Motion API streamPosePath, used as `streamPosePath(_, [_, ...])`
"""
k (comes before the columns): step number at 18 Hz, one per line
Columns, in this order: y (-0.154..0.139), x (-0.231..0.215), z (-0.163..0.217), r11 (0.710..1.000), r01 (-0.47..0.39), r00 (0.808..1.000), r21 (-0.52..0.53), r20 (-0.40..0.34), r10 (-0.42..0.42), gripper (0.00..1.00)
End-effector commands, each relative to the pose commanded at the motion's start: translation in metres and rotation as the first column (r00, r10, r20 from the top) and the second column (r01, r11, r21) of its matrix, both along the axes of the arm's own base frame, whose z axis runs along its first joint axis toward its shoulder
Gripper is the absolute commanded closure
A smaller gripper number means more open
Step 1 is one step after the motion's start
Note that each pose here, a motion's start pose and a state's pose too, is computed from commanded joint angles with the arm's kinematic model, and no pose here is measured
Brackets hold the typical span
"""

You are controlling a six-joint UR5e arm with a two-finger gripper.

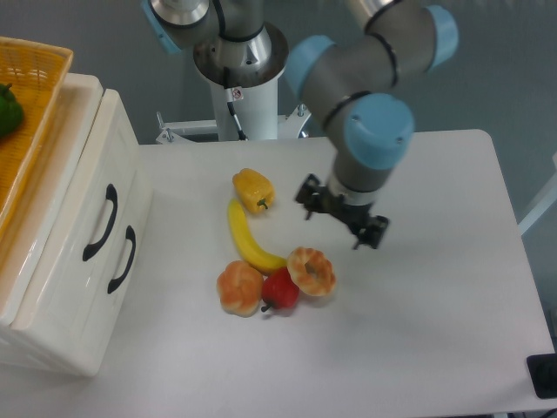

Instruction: Slide the top white drawer open

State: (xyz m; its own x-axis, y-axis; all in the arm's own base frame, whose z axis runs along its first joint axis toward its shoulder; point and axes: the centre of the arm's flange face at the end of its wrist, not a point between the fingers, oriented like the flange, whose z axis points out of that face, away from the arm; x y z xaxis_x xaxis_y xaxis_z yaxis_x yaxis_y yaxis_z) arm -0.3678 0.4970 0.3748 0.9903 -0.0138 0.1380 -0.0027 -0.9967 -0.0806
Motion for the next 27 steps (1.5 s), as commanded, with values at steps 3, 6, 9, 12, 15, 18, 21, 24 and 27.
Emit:
streamPosePath(3, [0.020,0.031,0.006,0.998,-0.059,0.998,0.003,0.017,0.059,0.00])
streamPosePath(6, [0.026,0.050,0.005,0.996,-0.087,0.995,-0.016,0.055,0.088,0.00])
streamPosePath(9, [0.037,0.074,0.002,0.994,-0.103,0.990,-0.037,0.092,0.106,0.00])
streamPosePath(12, [0.047,0.095,0.020,0.990,-0.137,0.980,0.025,0.149,0.131,0.00])
streamPosePath(15, [0.052,0.103,0.027,0.981,-0.180,0.960,0.071,0.229,0.160,0.00])
streamPosePath(18, [0.055,0.106,0.027,0.969,-0.239,0.940,0.064,0.266,0.215,0.00])
streamPosePath(21, [0.060,0.114,0.027,0.960,-0.272,0.922,0.058,0.300,0.243,0.00])
streamPosePath(24, [0.068,0.127,0.022,0.963,-0.265,0.921,0.042,0.308,0.240,0.00])
streamPosePath(27, [0.070,0.133,0.023,0.961,-0.273,0.915,0.043,0.321,0.245,0.00])
